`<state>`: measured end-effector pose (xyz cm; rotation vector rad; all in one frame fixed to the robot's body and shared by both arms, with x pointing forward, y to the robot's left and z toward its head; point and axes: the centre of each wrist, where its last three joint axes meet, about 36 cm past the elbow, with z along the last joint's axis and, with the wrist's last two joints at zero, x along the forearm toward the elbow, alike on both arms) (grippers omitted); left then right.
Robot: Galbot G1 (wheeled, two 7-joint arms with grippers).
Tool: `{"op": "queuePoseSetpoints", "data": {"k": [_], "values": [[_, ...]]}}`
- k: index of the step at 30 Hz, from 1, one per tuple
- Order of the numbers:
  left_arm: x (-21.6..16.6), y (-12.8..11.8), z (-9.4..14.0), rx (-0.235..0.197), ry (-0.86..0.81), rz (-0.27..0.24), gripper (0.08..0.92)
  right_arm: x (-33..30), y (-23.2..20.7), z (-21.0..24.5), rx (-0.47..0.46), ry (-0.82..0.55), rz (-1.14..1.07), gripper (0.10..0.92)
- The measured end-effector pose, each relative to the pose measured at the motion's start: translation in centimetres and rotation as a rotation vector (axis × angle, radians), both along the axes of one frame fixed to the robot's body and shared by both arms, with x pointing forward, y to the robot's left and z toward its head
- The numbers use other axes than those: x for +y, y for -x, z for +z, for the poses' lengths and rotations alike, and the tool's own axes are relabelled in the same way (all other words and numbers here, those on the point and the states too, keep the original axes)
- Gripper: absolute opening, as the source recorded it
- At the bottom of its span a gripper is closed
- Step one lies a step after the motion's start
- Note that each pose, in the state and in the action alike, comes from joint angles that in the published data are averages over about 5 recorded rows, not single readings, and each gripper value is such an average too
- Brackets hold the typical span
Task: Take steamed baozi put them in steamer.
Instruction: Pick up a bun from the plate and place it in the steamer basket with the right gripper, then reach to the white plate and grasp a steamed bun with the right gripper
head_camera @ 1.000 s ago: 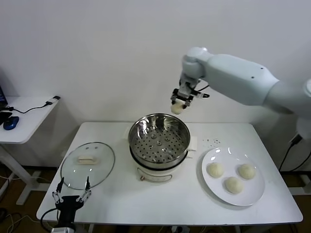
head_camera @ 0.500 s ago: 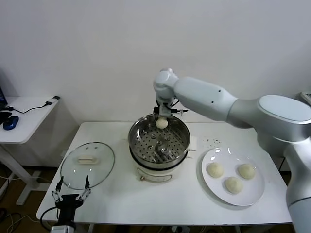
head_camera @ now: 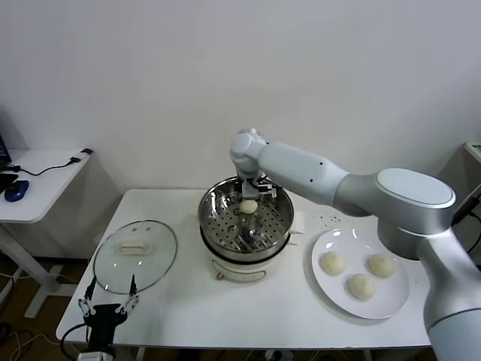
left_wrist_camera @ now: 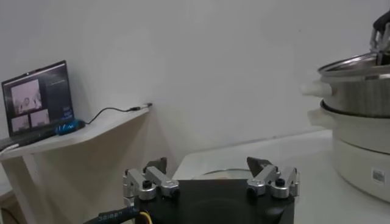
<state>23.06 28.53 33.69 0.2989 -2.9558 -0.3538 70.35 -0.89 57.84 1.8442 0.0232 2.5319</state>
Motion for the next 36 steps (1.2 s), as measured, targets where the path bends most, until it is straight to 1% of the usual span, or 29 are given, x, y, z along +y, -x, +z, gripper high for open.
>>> {"op": "queuePoseSetpoints", "data": {"k": [5, 8, 11, 14, 20, 24, 28, 32, 36], "values": [[-0.1, 0.1, 0.0, 0.002, 0.003, -0.001, 0.823, 0.1, 0.0, 0.2, -0.007, -0.007, -0.001, 0.738], [-0.1, 0.1, 0.1, 0.0, 0.002, -0.001, 0.823, 0.0, 0.0, 0.8, -0.011, -0.008, -0.002, 0.8], [-0.1, 0.0, 0.2, -0.002, 0.0, 0.0, 0.823, -0.4, -0.1, 1.6, -0.015, -0.01, -0.006, 0.82], [-0.1, 0.0, 0.3, -0.003, -0.002, 0.0, 0.823, -1.0, -0.2, 2.9, -0.017, -0.024, -0.017, 0.822], [-0.2, 0.0, 0.3, -0.003, -0.002, -0.003, 0.823, -3.9, -0.7, 6.7, -0.014, -0.103, -0.098, 0.823], [-0.2, 0.1, 0.4, -0.004, -0.004, -0.005, 0.823, -8.0, -1.0, 9.7, -0.002, -0.205, -0.247, 0.823], [-0.3, 0.2, 0.5, -0.006, -0.004, -0.009, 0.823, -13.3, -0.8, 11.8, 0.025, -0.334, -0.485, 0.823], [-0.5, 0.2, 0.6, -0.01, -0.001, -0.014, 0.823, -19.1, -0.2, 12.5, 0.063, -0.44, -0.763, 0.823], [-0.7, 0.2, 0.6, -0.011, 0.002, -0.019, 0.823, -24.8, 0.9, 11.7, 0.11, -0.505, -1.021, 0.823]]}}
